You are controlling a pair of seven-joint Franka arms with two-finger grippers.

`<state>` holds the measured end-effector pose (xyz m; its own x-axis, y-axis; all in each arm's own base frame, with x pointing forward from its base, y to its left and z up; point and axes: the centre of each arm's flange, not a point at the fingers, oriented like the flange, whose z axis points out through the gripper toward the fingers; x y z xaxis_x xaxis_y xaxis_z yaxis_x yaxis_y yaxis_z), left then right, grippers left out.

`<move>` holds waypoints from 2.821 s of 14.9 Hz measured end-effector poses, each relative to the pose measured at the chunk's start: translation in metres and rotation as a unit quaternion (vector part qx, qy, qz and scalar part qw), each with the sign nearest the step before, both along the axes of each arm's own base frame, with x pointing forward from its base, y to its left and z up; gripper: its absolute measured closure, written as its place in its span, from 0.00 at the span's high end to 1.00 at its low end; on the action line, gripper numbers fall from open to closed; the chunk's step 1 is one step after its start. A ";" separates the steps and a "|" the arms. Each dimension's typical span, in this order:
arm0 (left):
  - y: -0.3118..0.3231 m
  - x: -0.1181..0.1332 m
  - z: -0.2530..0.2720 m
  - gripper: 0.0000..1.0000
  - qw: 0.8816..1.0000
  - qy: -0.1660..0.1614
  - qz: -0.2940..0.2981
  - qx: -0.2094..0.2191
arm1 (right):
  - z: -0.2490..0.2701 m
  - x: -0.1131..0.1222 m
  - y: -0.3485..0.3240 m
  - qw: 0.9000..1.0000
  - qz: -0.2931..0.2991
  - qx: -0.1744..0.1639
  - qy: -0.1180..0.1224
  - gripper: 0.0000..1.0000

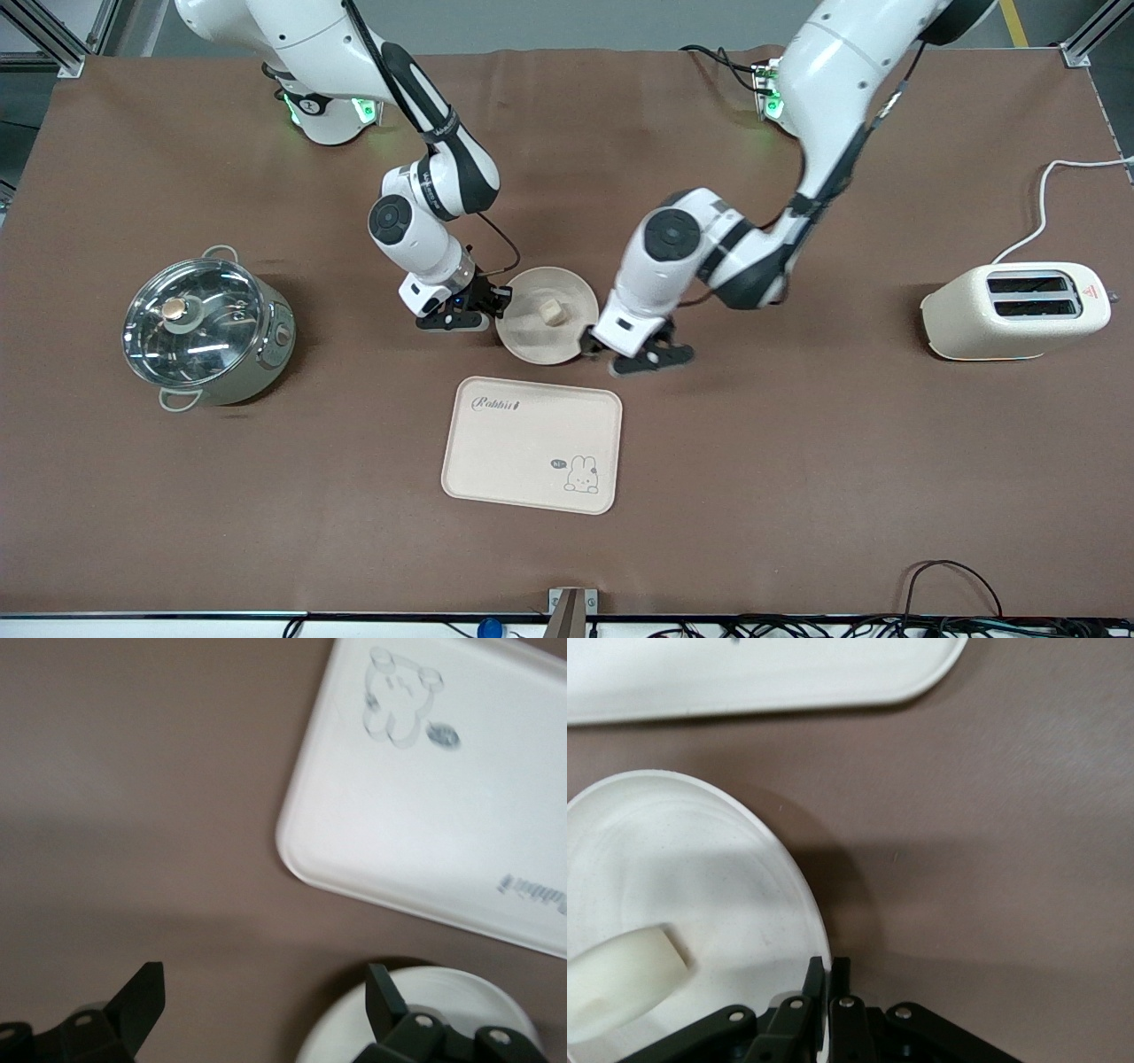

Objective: Place bun in plate and plate on tray
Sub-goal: 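Slide the plate onto the tray while the left gripper withdraws, then open the right gripper and lift it off the plate rim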

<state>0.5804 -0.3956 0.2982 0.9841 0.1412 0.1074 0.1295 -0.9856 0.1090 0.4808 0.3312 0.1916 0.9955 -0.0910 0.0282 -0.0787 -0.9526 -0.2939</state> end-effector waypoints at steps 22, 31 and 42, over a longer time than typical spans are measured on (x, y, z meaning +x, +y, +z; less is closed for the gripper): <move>0.356 -0.035 0.355 1.00 0.992 0.010 -0.122 0.044 | -0.011 0.204 -0.039 0.995 -0.073 0.070 -0.024 0.04; 0.355 -0.029 0.341 1.00 0.993 0.004 -0.114 0.043 | 0.005 0.211 -0.046 0.995 -0.066 0.077 -0.003 0.67; 0.356 -0.028 0.343 1.00 0.993 0.003 -0.109 0.043 | 0.191 0.217 -0.146 1.000 -0.004 -0.016 0.007 1.00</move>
